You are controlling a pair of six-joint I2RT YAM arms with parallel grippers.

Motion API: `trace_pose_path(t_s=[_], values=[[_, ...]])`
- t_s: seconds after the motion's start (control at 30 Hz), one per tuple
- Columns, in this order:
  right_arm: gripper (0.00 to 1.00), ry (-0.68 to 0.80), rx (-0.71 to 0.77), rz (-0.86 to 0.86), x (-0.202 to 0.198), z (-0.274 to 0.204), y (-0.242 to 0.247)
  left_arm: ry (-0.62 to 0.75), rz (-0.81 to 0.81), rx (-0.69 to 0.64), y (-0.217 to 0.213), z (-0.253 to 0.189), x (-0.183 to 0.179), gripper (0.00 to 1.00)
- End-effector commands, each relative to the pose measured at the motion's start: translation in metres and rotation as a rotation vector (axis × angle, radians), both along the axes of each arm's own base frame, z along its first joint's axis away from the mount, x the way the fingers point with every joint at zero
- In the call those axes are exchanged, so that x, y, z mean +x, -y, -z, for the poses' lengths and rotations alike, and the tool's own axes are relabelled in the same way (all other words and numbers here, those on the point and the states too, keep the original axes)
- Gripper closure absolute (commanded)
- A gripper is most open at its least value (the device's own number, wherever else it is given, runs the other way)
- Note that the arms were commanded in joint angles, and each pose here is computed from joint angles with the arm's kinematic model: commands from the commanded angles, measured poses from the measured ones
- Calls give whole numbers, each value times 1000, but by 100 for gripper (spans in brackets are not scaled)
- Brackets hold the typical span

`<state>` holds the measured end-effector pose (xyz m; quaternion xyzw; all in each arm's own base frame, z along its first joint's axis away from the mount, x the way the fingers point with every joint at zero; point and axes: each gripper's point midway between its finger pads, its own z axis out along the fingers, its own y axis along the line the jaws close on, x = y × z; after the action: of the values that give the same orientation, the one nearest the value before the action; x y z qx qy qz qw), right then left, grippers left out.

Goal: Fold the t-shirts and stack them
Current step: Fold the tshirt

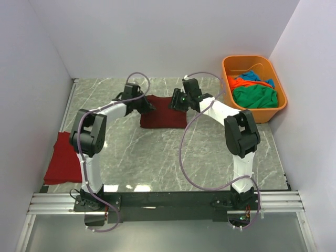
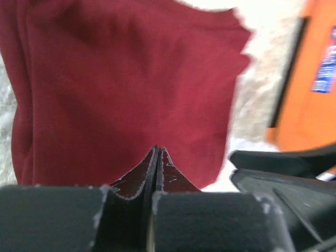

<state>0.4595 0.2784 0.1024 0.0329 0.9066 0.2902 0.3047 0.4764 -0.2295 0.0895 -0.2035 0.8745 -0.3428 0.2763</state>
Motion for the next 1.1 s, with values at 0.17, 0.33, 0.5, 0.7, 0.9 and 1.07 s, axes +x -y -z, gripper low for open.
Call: trace_pose_path(t_s=[0.17,0.33,0.5,0.7,0.9,1.07], values=[[53,-104,-125,45,-3,56,14,-151,-17,169,5,70,-16,99],[58,-154,-197,16,-39,72,14,-208,-11,214,6,86,-54,99],[61,-158,-200,1,-79,74,23,-233,18,216,11,90,-100,99],[62,-165,-176,-64,-149,78,36,-260,93,215,21,90,-186,99],[62,-170,-136,-105,-204,73,50,-260,127,181,22,73,-249,99],[62,-106,-94,-100,-210,37,54,-177,85,227,4,35,-241,87]])
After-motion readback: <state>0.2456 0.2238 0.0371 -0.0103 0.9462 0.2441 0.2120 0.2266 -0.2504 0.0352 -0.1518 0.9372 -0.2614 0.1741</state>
